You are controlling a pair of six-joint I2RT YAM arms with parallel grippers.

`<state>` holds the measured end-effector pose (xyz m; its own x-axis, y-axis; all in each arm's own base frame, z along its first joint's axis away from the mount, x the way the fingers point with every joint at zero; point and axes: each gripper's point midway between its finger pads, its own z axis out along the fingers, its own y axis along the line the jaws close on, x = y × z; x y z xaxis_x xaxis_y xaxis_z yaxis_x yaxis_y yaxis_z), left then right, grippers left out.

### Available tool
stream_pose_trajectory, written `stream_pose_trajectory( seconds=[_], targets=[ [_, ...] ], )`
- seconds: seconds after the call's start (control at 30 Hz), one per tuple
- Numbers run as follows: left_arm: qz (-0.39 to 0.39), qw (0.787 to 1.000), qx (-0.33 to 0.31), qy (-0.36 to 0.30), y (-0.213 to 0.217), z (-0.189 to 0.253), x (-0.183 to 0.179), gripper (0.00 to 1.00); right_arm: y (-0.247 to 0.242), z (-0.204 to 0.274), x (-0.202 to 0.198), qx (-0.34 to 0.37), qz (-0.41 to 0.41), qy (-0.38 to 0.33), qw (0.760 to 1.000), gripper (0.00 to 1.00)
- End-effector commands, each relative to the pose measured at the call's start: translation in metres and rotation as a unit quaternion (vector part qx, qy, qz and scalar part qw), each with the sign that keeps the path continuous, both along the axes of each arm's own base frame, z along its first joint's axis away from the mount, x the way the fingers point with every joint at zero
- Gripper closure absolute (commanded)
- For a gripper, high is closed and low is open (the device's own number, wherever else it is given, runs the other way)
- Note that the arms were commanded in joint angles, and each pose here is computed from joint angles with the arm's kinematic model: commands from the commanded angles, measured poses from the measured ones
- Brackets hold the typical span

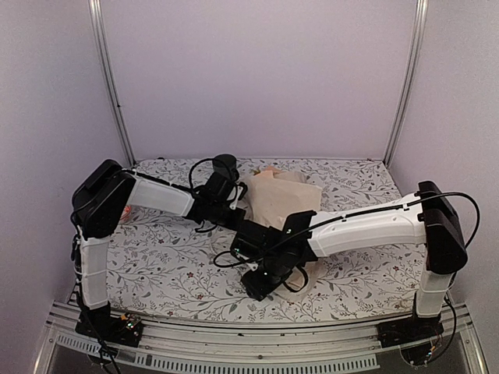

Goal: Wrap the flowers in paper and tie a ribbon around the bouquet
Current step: Cross the half-tied ribbon over the folded bouquet.

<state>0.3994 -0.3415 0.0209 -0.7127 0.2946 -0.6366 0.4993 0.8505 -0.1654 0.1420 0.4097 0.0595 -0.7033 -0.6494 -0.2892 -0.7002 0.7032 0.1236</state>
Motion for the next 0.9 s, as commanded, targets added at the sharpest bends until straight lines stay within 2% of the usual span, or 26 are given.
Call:
stream_pose_trajectory(
  seconds=[0.0,0.27,0.37,0.4,0.5,0.57,0.7,0.87],
  targets=[
    [0.003,1.000,-0.009,-0.017,0.005,0.018,0.007,1.00,-0.014,-0.007,0.019,-0.042,-0.041,-0.030,0.998,0.48],
    [0.002,1.000,-0.010,-0.016,0.004,0.017,0.006,1.00,-0.022,-0.037,0.023,-0.086,-0.050,-0.034,0.994,0.48],
    [0.001,1.000,-0.011,-0.015,0.004,0.017,0.006,1.00,-0.011,-0.051,0.017,-0.074,-0.028,-0.012,0.997,0.53],
    [0.001,1.000,-0.011,-0.015,0.004,0.018,0.006,1.00,-0.009,-0.055,0.017,-0.072,-0.022,-0.006,0.997,0.57],
    [0.001,1.000,-0.011,-0.017,0.005,0.020,0.006,1.00,-0.005,-0.061,0.017,-0.069,-0.017,0.003,0.997,0.78],
    [0.001,1.000,-0.011,-0.018,0.006,0.021,0.006,1.00,-0.004,-0.057,0.018,-0.060,-0.018,0.007,0.998,0.98],
    [0.005,1.000,-0.014,-0.024,0.011,0.026,0.011,1.00,0.013,-0.014,0.018,0.010,0.001,0.016,1.000,1.00],
    [0.013,0.999,-0.021,-0.032,0.017,0.036,0.021,1.00,0.024,0.090,0.027,0.161,0.059,-0.005,0.985,1.00]
  ],
)
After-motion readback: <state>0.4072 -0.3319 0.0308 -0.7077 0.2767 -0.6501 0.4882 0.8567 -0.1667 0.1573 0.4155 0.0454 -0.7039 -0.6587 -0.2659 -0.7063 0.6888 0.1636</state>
